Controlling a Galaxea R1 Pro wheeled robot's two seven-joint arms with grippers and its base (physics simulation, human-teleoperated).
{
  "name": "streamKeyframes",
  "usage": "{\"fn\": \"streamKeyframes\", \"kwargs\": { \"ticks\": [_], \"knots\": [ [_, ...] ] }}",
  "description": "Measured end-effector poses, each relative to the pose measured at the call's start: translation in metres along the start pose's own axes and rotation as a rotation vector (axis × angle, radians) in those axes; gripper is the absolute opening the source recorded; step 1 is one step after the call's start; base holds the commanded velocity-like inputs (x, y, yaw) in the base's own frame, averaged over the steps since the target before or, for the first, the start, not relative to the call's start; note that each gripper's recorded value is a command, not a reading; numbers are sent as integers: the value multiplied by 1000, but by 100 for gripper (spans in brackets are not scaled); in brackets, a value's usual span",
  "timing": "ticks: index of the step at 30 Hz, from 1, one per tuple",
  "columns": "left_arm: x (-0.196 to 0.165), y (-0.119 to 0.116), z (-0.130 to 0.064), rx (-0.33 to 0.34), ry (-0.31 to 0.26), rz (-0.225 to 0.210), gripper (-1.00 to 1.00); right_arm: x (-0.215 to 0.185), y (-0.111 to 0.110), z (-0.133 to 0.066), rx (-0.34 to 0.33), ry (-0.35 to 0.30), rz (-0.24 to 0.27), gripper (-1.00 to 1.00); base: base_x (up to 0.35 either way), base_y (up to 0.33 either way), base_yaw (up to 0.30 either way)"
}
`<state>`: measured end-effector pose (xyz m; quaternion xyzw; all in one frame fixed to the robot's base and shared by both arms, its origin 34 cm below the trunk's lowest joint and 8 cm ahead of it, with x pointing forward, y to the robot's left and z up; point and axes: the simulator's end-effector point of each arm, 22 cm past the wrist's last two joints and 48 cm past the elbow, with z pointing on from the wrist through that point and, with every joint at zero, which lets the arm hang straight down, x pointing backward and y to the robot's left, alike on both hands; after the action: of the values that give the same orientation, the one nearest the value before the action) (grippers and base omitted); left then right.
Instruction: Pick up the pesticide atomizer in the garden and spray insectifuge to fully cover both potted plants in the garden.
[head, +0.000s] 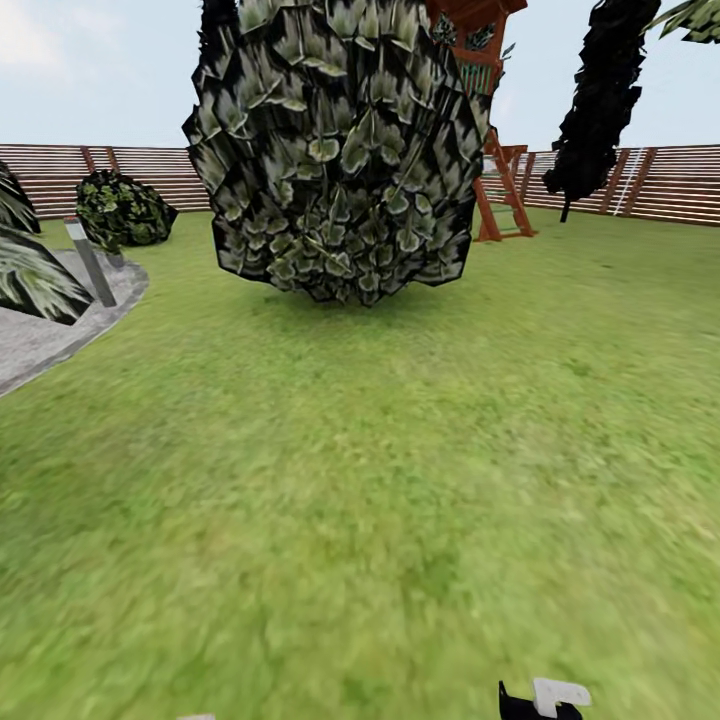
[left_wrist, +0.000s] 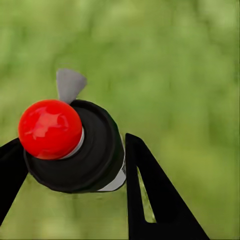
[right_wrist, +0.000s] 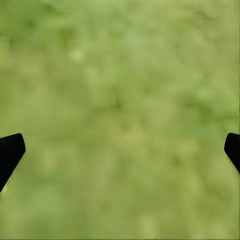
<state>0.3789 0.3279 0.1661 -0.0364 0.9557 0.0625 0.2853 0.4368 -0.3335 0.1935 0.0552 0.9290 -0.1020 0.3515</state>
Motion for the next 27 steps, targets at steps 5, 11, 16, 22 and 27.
{"fn": "streamKeyframes", "kwargs": {
  "ticks": [5, 11, 16, 22, 27],
  "knots": [
    [0, 0, 0, 0, 0, 0, -100, 0, 0, 0, 0, 0, 0, 100, 337, 0, 0],
    [0, 0, 0, 0, 0, 0, -100, 0, 0, 0, 0, 0, 0, 100, 337, 0, 0],
    [0, 0, 0, 0, 0, 0, -100, 0, 0, 0, 0, 0, 0, 100, 337, 0, 0],
    [0, 0, 0, 0, 0, 0, -100, 0, 0, 0, 0, 0, 0, 100, 337, 0, 0],
    [0, 0, 0, 0, 0, 0, -100, 0, 0, 0, 0, 0, 0, 100, 337, 0, 0]
  ]
}}
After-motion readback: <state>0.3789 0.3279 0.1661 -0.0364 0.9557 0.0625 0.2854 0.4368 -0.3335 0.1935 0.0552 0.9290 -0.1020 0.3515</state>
